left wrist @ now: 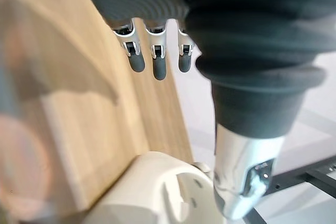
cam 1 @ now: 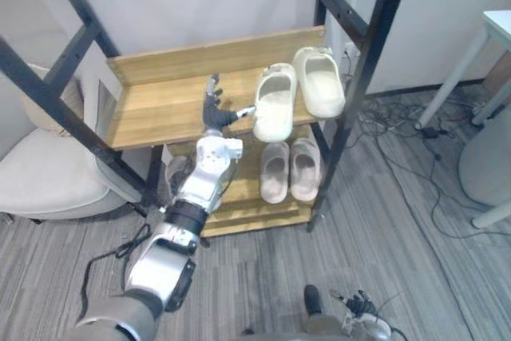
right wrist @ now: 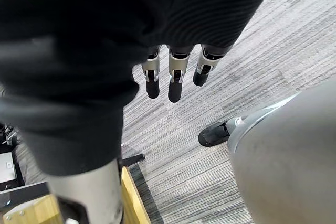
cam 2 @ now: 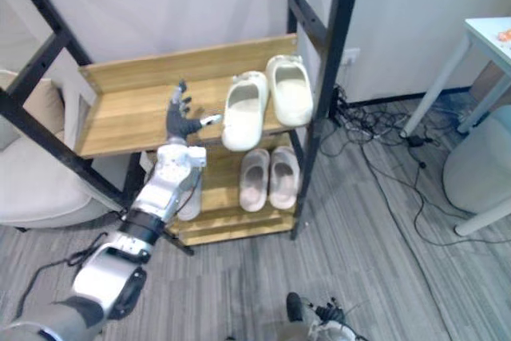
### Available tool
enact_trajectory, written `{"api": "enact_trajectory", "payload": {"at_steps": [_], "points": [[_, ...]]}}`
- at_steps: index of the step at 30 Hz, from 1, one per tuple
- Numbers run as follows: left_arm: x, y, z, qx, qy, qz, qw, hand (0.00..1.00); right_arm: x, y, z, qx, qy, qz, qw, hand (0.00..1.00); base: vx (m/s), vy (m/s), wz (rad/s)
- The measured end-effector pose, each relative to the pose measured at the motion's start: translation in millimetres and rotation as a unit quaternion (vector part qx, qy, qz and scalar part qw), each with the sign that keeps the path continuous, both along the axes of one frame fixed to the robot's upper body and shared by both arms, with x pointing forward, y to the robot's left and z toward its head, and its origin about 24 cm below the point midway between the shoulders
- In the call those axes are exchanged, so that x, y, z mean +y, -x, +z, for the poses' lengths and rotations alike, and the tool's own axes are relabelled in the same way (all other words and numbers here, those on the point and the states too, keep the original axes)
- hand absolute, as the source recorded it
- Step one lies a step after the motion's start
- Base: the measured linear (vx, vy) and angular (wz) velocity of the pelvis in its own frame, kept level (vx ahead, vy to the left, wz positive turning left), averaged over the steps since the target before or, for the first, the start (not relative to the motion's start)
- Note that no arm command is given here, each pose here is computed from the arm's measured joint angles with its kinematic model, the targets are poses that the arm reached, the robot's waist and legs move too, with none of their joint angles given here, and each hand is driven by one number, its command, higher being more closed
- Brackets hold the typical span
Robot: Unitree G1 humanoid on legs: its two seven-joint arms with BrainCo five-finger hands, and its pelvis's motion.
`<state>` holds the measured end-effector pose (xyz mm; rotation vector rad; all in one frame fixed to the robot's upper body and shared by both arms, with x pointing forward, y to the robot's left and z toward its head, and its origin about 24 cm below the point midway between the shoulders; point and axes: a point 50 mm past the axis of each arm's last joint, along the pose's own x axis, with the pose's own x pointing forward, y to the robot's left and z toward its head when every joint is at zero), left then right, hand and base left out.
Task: Organize the slippers on the shoe rack
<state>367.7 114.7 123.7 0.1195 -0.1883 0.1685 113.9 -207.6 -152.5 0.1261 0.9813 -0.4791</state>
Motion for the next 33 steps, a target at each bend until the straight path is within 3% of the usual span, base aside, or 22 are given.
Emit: {"api": "enact_trajectory", "payload": {"at_steps": [33], "points": [[-62,36,-19,-0.006,0.010,-0.153,0.988,0.00,6,-3,0,0.003,0.005,0.011,1.000,0.00,0.01,-0.003,0.02]]}}
